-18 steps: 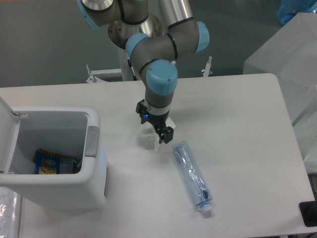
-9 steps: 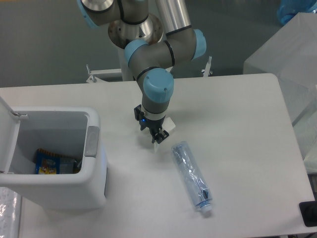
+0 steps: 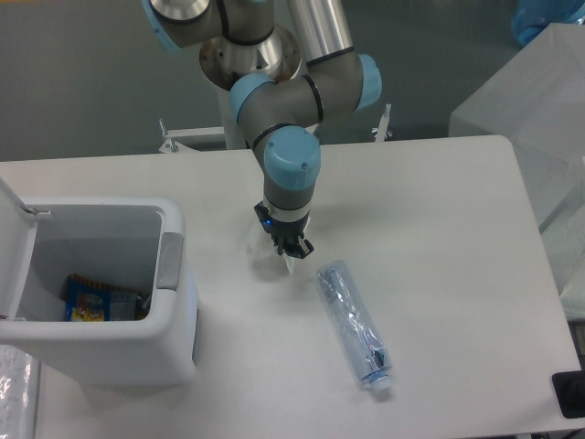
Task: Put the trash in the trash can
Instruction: 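Close the gripper on the white tissue, then lift the tissue and carry it over the white trash bin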
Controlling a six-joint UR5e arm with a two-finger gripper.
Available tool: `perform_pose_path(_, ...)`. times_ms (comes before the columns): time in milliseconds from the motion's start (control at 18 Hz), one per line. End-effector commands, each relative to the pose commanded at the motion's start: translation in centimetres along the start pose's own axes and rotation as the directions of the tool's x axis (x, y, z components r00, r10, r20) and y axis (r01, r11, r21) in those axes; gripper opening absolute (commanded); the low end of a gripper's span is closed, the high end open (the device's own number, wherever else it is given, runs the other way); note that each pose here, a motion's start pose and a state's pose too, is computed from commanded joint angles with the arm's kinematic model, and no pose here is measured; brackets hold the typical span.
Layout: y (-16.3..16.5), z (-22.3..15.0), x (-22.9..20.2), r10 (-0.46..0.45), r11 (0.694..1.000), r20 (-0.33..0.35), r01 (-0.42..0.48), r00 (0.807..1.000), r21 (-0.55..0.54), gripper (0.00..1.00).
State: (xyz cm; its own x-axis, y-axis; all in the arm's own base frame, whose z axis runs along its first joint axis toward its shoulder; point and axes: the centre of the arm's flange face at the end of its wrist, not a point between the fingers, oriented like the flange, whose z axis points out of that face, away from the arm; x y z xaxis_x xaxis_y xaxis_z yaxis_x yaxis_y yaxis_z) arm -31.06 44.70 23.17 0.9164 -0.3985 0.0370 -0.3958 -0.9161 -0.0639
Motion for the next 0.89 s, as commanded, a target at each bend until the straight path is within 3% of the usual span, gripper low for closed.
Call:
perform_pose_path(167,-0.2,-1.6,-1.0,-0.029,0.992,-0.005,0.029,1.0,0.125,0.0)
perform_pose_path(389,0.5,-5.7,-2.5,-0.074,0.942,0.007,0.067,0.997,0.329,0.0)
perform_pose_path(611,-0.2,-9.0,-4.1,-0.162,0.895,0.004,0.145,0.987,0.422,0.0)
perform_pose_path(722,-0.9,-11.1,-4.9,-0.217,0.862,-0.005,0.194,0.976,0.469,0.0)
perform_pose_path(889,-2.1,-15.4,-6.3,-0.306,0.771,-0.052,0.28,0.951,0.572,0.0)
